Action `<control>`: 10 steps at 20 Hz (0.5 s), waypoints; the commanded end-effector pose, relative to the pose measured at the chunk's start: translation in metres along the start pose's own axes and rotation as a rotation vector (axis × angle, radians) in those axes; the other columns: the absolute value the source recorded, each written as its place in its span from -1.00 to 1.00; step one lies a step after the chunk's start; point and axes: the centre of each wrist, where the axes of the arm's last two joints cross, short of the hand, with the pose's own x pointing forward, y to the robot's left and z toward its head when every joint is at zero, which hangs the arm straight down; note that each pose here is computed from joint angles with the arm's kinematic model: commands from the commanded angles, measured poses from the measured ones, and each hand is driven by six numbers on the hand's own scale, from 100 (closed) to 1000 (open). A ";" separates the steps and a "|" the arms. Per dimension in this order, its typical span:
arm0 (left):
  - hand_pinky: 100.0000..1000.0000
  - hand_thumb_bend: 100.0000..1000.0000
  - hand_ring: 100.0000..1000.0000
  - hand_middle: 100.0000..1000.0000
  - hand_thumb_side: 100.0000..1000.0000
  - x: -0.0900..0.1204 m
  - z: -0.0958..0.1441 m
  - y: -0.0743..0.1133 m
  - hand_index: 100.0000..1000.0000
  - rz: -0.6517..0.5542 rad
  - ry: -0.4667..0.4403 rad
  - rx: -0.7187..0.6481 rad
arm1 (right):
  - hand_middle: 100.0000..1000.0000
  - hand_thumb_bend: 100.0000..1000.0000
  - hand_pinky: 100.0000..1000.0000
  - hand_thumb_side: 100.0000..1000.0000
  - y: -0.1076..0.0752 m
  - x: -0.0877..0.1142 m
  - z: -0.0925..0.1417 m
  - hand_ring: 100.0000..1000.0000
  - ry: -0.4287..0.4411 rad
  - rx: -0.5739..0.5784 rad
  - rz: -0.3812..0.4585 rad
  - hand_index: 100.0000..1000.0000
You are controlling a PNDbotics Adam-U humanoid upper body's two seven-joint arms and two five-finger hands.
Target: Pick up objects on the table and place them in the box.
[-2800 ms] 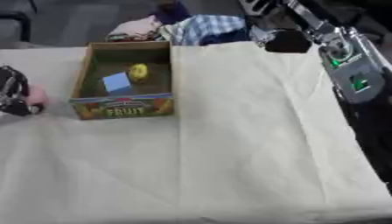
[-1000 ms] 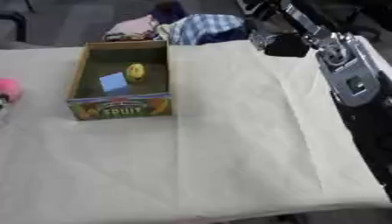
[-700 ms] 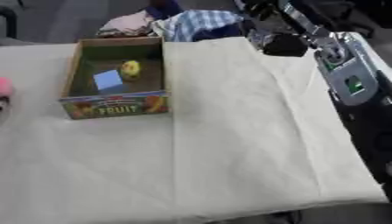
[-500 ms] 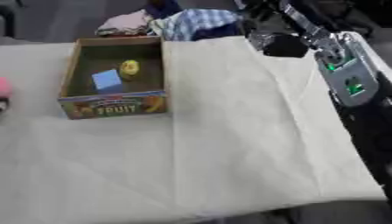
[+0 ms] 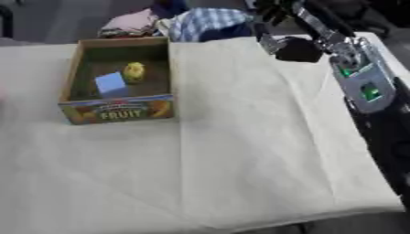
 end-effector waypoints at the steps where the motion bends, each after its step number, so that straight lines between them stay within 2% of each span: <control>1: 0.04 -0.80 -0.20 -0.30 -1.00 0.018 -0.015 0.036 -0.16 0.069 -0.085 0.081 | 0.38 -1.00 0.29 0.05 -0.011 0.000 0.000 0.38 -0.002 -0.021 0.012 0.70; 6: 0.05 -0.86 -0.20 -0.30 -1.00 0.057 -0.013 0.058 -0.17 0.161 -0.234 0.078 | 0.38 -1.00 0.29 0.06 -0.009 -0.001 0.002 0.38 0.003 -0.020 0.008 0.70; 10: 0.06 -0.82 -0.19 -0.28 -1.00 0.097 -0.005 0.064 -0.15 0.216 -0.367 0.040 | 0.37 -1.00 0.29 0.07 -0.007 0.000 0.002 0.38 0.001 -0.015 0.002 0.70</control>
